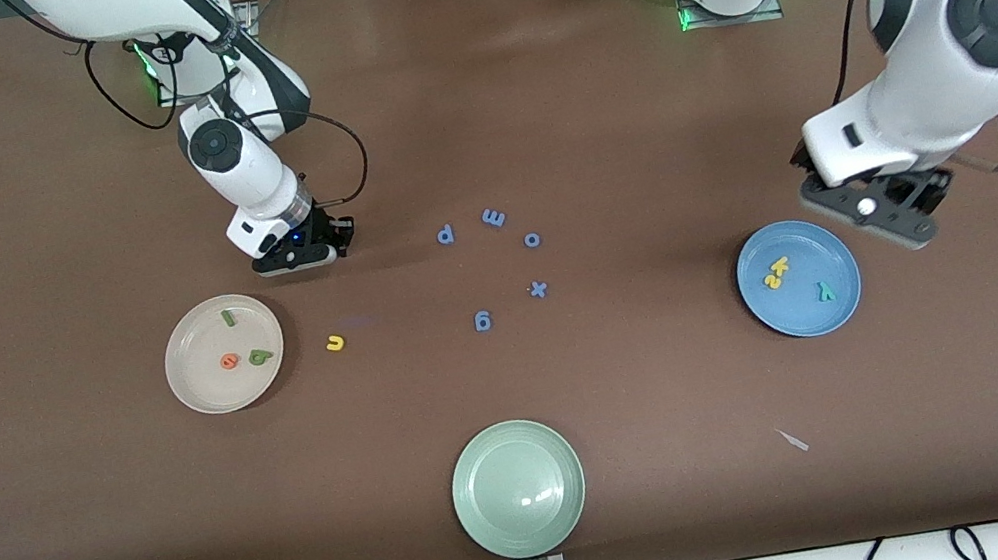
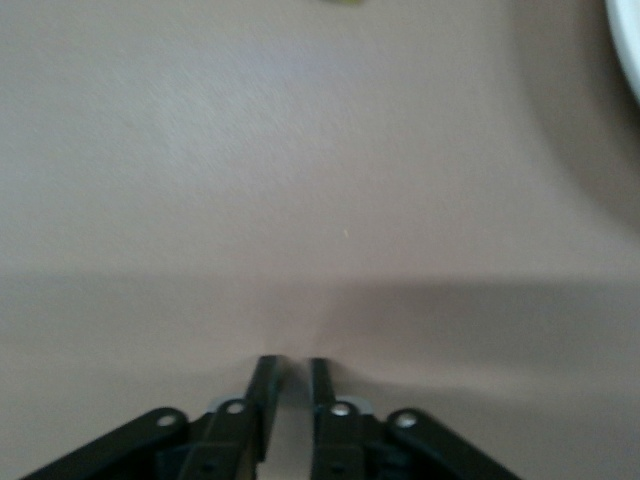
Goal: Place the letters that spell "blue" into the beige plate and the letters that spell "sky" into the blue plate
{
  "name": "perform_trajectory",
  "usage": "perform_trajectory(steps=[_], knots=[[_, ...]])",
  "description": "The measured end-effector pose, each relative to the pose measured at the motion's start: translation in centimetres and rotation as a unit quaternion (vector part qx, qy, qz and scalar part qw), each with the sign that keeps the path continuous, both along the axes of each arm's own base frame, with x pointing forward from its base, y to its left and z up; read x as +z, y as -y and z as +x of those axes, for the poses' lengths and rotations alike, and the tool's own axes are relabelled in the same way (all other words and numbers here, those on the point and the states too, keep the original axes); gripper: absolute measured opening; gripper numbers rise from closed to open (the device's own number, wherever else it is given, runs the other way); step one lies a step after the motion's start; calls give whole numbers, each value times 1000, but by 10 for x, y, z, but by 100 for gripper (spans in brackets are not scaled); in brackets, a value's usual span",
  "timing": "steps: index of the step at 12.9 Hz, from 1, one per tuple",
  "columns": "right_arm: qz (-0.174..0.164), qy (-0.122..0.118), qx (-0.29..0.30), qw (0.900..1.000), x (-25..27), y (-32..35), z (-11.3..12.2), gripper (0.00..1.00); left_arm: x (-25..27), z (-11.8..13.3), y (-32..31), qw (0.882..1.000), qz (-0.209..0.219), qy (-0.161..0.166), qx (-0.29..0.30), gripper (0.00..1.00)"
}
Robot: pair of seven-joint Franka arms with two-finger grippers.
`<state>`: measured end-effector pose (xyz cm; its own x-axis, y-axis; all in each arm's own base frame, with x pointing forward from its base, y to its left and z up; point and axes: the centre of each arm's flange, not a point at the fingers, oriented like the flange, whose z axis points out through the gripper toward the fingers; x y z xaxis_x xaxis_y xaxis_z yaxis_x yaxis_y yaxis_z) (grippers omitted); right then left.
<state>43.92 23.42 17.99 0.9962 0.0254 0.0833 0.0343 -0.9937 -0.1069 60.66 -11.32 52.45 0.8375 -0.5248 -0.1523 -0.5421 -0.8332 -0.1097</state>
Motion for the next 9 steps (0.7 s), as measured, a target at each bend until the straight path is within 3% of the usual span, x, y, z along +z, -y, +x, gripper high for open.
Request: perform_trajectory(steps=[4, 6, 9], knots=[[-30, 13, 39, 999, 62, -4, 97, 73, 52, 3, -33, 998, -6, 37, 44, 100], [-32, 18, 41, 999, 62, 0, 125, 75, 56, 4, -44, 997, -10, 41, 62, 100], [-32, 6, 35, 999, 20, 0, 138, 74, 60, -6, -64, 989, -54, 50, 125, 100]])
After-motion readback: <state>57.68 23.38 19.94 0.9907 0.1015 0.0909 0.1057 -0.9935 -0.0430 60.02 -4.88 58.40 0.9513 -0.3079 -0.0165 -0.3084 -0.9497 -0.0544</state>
